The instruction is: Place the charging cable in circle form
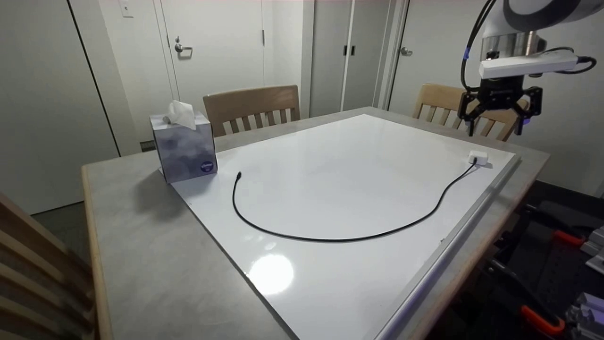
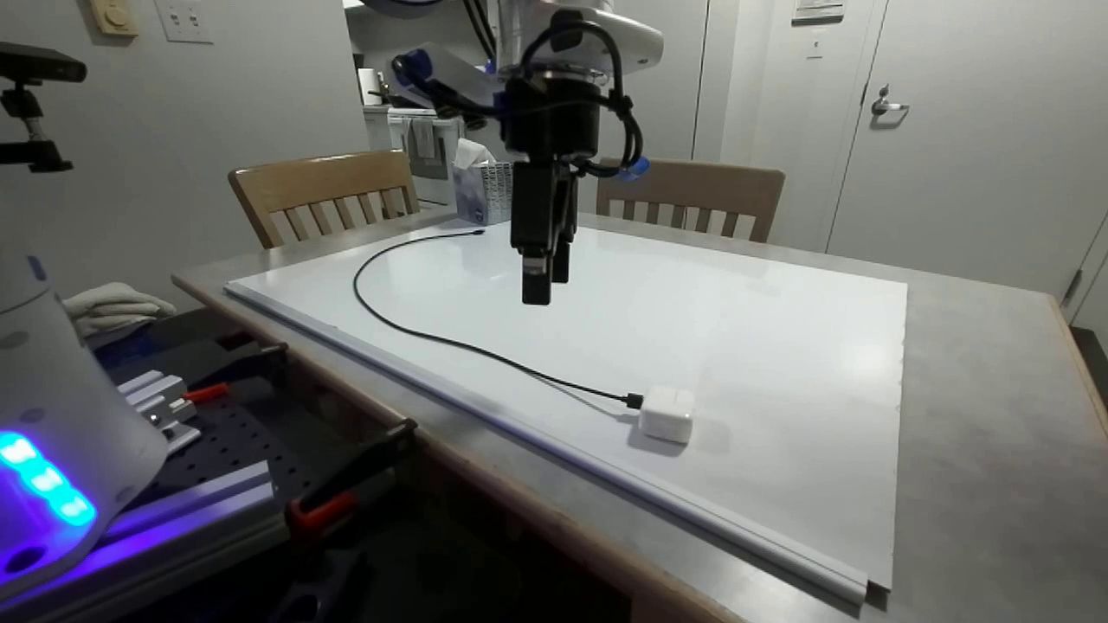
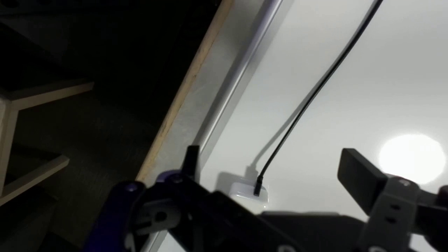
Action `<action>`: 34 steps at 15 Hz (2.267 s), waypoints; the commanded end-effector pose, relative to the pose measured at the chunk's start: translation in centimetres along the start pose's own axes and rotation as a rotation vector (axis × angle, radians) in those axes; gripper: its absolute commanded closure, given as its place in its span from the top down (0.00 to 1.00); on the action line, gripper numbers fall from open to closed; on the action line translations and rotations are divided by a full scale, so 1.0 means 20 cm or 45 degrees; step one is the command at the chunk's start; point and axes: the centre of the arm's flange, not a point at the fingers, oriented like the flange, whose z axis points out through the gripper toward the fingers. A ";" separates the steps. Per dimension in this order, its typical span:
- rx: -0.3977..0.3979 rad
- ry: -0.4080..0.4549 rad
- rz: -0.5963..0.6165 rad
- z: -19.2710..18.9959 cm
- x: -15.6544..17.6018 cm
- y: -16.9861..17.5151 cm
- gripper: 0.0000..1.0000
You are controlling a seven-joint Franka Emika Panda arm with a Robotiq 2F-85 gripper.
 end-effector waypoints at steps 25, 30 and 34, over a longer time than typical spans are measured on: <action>0.182 0.054 0.190 0.29 0.15 0.27 1.00; 0.175 0.044 0.199 0.33 0.21 0.29 1.00; 0.188 0.041 0.202 0.39 0.26 0.30 1.00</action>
